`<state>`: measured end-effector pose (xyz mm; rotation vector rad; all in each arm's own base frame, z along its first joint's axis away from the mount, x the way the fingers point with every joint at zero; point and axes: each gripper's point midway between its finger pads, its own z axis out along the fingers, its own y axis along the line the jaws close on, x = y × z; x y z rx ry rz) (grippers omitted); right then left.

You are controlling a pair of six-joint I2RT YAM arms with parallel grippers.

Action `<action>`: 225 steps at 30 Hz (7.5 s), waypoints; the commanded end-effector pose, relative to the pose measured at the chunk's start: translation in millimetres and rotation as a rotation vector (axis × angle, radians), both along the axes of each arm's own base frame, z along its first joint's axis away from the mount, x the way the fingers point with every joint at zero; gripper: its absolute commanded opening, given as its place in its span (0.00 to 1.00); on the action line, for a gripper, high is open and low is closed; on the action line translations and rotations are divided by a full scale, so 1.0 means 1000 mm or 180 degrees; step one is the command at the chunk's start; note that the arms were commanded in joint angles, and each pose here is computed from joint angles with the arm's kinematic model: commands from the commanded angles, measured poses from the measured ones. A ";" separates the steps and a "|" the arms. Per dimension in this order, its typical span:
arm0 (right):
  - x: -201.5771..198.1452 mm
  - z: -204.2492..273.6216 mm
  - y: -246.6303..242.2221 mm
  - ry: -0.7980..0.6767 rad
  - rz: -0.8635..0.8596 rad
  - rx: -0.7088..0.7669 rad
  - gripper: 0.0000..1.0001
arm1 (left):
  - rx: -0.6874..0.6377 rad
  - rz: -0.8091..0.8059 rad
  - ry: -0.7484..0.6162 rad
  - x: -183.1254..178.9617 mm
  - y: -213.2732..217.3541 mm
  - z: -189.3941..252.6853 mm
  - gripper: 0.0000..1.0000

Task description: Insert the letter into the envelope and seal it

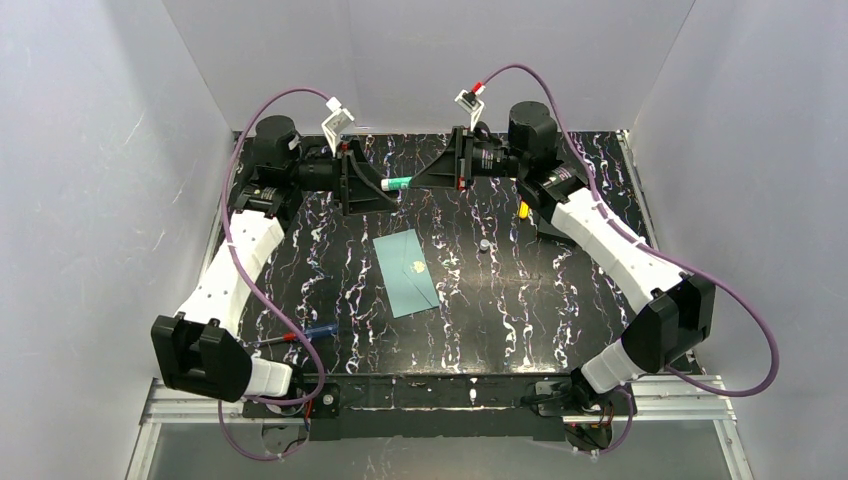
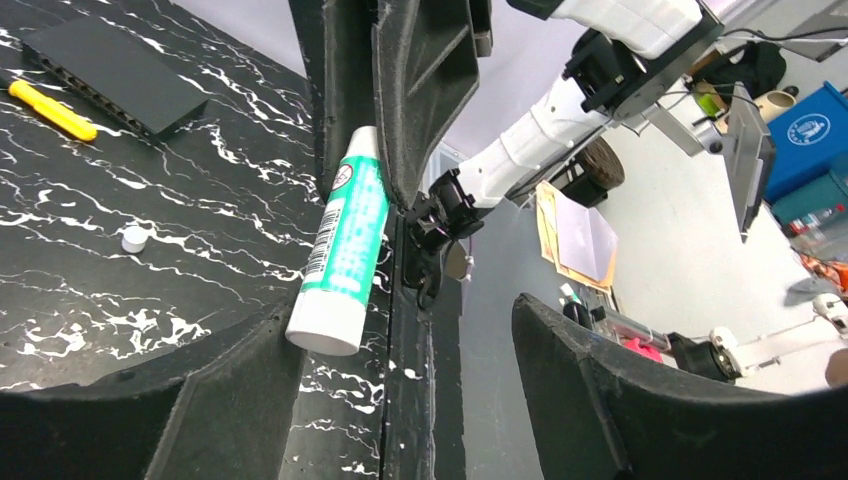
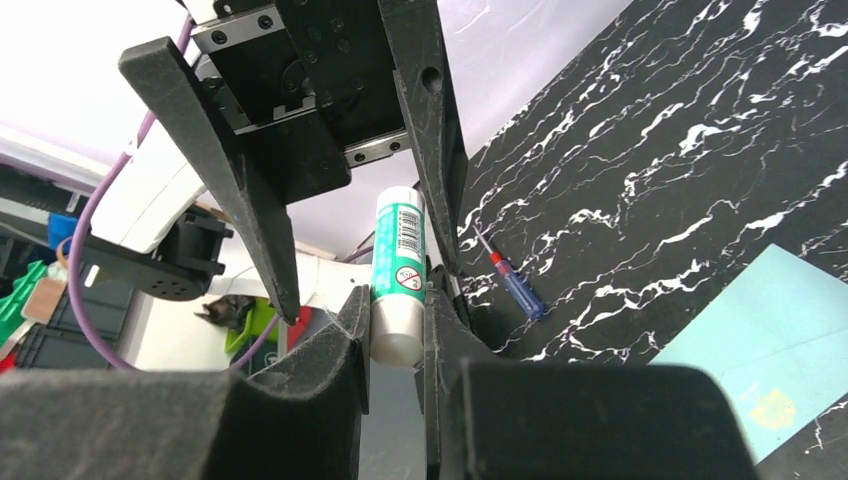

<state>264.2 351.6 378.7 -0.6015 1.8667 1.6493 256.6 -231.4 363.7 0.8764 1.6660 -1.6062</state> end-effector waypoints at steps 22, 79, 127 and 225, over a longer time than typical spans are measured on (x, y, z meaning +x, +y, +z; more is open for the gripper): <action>-0.013 0.008 0.008 -0.0123 0.0504 0.0237 0.01 | -0.0056 -0.0266 0.0008 -0.012 -0.006 0.016 0.20; 0.103 -0.322 -0.132 0.0480 -0.1842 -0.3498 0.24 | 0.0632 0.1360 0.1016 0.024 0.019 -0.113 0.00; 0.079 -0.357 -0.079 0.1558 -0.0875 -0.2069 0.41 | 0.0712 0.1349 0.1080 0.023 0.020 -0.120 0.00; 0.134 -0.256 0.011 -0.2277 -0.2099 -0.1114 0.21 | 0.1595 0.2975 0.2224 0.028 0.107 -0.190 0.00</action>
